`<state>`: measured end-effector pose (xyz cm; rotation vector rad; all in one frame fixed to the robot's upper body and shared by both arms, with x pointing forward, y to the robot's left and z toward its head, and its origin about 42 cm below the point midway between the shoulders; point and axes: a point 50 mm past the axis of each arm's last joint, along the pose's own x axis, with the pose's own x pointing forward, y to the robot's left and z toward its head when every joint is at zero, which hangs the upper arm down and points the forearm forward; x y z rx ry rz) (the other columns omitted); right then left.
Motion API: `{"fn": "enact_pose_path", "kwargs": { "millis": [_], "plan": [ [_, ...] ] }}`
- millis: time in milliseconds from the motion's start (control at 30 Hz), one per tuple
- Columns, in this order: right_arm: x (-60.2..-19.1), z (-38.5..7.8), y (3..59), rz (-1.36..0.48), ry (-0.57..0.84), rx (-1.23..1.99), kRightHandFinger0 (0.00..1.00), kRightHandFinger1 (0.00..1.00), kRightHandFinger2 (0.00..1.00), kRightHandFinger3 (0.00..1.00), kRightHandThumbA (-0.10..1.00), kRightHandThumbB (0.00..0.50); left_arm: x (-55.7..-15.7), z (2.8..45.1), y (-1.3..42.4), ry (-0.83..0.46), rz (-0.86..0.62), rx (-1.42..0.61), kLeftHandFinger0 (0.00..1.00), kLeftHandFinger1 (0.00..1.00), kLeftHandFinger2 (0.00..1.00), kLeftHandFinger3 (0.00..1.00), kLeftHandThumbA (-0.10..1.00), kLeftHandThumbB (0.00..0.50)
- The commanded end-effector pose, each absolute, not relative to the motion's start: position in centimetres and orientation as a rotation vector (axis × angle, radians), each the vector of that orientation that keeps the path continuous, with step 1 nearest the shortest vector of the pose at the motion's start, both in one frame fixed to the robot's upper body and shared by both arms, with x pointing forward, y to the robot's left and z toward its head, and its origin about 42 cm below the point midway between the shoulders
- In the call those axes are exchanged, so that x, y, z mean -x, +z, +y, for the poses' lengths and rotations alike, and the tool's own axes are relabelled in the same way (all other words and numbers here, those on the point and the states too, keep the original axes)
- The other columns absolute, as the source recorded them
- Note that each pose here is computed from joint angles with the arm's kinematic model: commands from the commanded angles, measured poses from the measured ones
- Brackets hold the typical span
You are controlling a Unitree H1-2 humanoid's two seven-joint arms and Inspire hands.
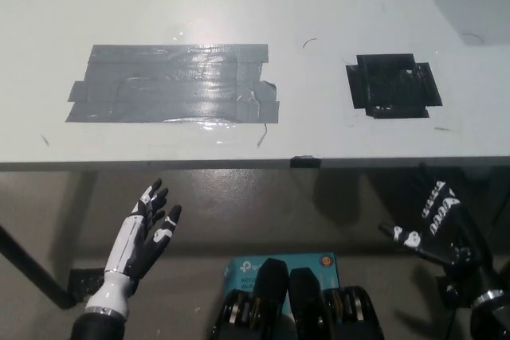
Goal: An orange duster is kept infront of the robot in the middle of the table and the robot extends its right arm to grab the duster, picks it up and hands it to a person
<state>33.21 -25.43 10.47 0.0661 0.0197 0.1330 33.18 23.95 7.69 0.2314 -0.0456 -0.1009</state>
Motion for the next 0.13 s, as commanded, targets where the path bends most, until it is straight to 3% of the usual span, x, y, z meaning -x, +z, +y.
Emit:
{"fn": "enact_pose_path", "kwargs": {
  "millis": [0,100],
  "plan": [
    [-32.21,-24.94,11.70,-0.333,0.041,0.355,1.00,1.00,1.00,1.00,0.93,0.261,-31.89,23.37,7.58,-0.136,-0.095,-0.225,1.00,1.00,1.00,1.00,0.71,0.139],
    [-32.17,-24.91,11.60,-0.325,0.042,0.361,1.00,1.00,1.00,1.00,0.93,0.266,-31.84,23.34,7.53,-0.137,-0.093,-0.223,1.00,1.00,1.00,1.00,0.71,0.143]
  ]
}}
